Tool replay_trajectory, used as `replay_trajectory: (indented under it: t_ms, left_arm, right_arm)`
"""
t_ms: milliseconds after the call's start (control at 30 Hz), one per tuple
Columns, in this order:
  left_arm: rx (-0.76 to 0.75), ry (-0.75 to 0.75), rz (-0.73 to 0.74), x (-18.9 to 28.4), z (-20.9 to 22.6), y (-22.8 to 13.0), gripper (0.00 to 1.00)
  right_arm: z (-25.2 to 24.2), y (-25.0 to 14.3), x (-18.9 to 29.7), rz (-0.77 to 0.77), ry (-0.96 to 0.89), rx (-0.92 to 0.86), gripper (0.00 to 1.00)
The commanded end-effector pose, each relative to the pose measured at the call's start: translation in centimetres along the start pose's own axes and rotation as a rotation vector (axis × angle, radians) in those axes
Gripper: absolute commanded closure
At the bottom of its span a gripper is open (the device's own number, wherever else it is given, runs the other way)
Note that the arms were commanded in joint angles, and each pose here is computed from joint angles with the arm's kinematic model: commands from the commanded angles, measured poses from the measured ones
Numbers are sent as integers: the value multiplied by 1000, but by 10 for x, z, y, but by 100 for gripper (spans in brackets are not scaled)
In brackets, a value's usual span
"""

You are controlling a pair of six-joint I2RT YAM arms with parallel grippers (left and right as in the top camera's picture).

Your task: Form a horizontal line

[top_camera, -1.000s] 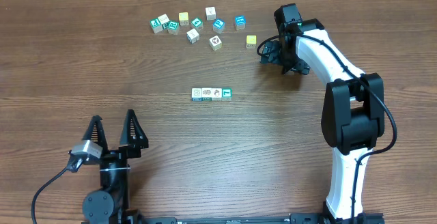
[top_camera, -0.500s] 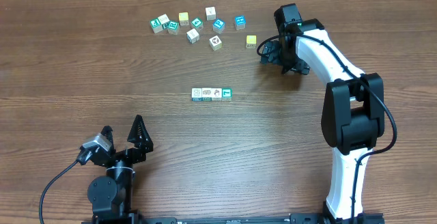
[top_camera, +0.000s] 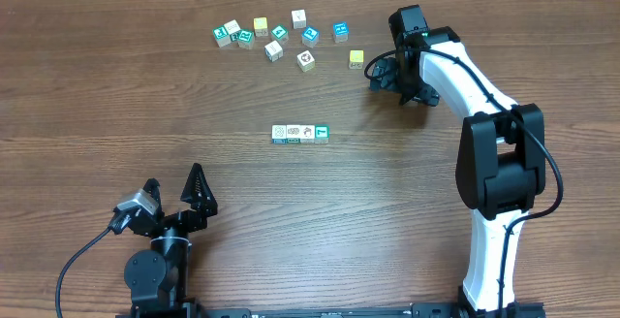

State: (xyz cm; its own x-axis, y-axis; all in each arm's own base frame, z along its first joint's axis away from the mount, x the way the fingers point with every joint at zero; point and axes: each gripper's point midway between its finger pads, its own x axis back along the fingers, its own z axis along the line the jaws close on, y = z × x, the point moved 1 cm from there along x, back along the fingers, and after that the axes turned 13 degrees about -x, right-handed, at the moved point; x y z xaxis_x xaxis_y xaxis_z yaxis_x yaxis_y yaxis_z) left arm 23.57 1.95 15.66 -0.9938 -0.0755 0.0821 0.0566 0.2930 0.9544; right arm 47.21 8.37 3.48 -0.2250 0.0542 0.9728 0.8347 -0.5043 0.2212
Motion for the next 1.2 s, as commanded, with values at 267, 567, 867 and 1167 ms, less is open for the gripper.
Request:
replay_trajectory:
  t_ms: [267,567,867,1167]
  left_arm:
    - [-54,42,-13,0,7,1,0]
    - [-539,29,9,0,5,-2,0]
    - [-548,28,10,0,5,-2,0]
    - [-547,30,9,0,5,-1,0]
  right_arm:
    - [-2,2,1,-12,-5,-3,0]
    - [-2,2,1,-12,-5,-3,0]
    - [-2,2,1,-12,-5,-3,0]
    - [-2,2,1,-12,-5,-3,0]
